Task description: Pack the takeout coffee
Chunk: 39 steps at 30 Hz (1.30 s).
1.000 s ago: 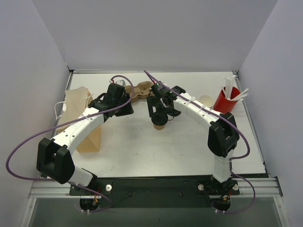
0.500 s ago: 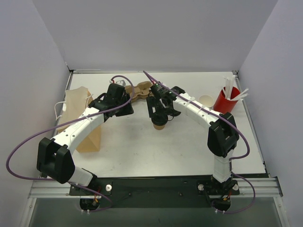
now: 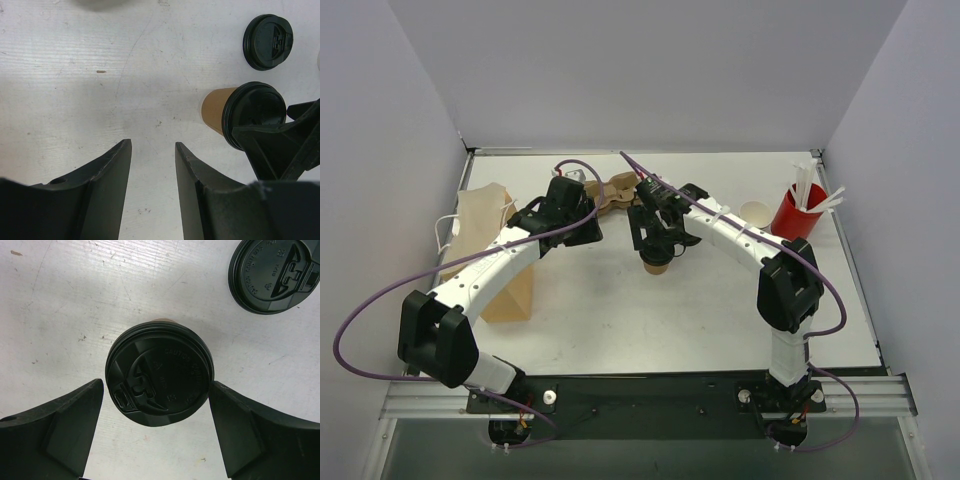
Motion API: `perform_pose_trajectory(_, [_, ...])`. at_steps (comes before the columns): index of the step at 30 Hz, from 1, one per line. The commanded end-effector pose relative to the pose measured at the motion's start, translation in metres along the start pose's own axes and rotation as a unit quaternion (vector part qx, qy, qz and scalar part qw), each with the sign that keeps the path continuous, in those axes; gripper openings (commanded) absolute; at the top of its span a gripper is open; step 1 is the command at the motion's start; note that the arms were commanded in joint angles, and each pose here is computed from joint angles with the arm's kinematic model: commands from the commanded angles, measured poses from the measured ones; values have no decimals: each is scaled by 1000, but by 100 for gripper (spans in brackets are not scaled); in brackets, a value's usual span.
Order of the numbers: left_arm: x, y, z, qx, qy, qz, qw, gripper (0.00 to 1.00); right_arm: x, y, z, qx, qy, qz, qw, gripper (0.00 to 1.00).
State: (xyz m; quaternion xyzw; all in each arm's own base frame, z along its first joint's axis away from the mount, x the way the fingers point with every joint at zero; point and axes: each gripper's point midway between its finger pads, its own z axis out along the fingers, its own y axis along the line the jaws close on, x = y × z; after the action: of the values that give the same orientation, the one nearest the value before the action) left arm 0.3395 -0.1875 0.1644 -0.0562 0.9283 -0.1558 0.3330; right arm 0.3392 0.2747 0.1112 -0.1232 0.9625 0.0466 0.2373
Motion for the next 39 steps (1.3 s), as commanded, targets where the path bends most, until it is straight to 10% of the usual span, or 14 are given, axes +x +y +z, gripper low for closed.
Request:
perform_pose_trajectory(1, [-8, -8, 3, 18, -16, -1, 1000, 50, 7, -3, 1, 14, 14, 2, 1000, 80])
perform_pose_trajectory(39, [-6, -8, -1, 26, -19, 4, 999, 50, 15, -31, -27, 23, -2, 40, 999, 64])
